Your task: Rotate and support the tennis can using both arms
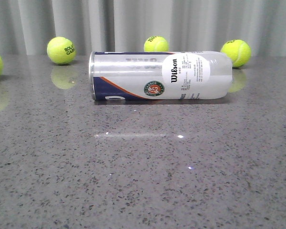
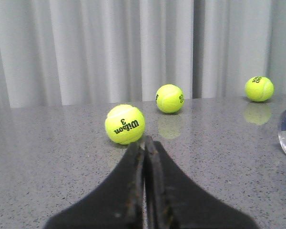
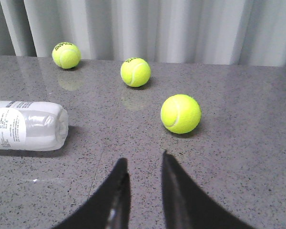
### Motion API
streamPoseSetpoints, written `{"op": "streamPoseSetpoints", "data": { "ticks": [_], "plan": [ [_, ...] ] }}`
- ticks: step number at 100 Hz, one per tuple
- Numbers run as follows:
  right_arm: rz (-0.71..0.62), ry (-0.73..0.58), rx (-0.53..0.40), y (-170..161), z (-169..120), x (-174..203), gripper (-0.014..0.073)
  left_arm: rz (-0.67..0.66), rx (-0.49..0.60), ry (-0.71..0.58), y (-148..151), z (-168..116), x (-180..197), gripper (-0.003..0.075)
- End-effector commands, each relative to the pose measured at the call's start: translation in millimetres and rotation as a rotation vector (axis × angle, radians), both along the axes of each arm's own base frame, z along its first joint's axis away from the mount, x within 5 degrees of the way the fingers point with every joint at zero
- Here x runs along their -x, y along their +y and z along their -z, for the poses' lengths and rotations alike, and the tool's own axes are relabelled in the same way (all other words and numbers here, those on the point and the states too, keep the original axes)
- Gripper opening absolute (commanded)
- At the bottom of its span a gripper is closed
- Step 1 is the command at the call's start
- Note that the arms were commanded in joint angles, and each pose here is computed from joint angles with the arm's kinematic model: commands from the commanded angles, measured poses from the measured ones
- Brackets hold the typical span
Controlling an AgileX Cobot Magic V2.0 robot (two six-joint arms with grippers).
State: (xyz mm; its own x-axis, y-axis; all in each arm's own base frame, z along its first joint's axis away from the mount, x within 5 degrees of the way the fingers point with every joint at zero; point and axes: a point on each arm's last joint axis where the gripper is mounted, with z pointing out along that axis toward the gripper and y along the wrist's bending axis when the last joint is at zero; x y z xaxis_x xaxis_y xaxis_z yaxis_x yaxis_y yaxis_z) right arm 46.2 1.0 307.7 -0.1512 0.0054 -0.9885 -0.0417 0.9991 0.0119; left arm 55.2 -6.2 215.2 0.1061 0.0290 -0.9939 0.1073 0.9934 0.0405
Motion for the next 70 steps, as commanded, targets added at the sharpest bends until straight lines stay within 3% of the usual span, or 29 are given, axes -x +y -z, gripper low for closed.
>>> {"op": "streamPoseSetpoints", "data": {
  "ticks": [1, 5, 45, 70],
  "plan": [
    [0.005, -0.103, 0.007, -0.4, -14.7, -0.1, -0.0027, 0.005, 0.017, -0.074, -0.1, 6.0, 1.9, -0.0021],
    [0.005, -0.103, 0.007, -0.4, -14.7, -0.1, -0.0075, 0.005, 0.017, -0.074, -0.1, 6.0, 1.9, -0.0021],
    [0.005, -0.102, 0.007, -0.4, -14.6, -0.1, -0.007, 0.006, 0.02, -0.1, -0.2, 3.2, 2.4, -0.0021],
    [0.005, -0.102, 0.007, -0.4, -14.6, -0.1, -0.007, 0.013, 0.094, -0.2, 1.7, -44.4, 14.3, -0.0021]
  ]
}}
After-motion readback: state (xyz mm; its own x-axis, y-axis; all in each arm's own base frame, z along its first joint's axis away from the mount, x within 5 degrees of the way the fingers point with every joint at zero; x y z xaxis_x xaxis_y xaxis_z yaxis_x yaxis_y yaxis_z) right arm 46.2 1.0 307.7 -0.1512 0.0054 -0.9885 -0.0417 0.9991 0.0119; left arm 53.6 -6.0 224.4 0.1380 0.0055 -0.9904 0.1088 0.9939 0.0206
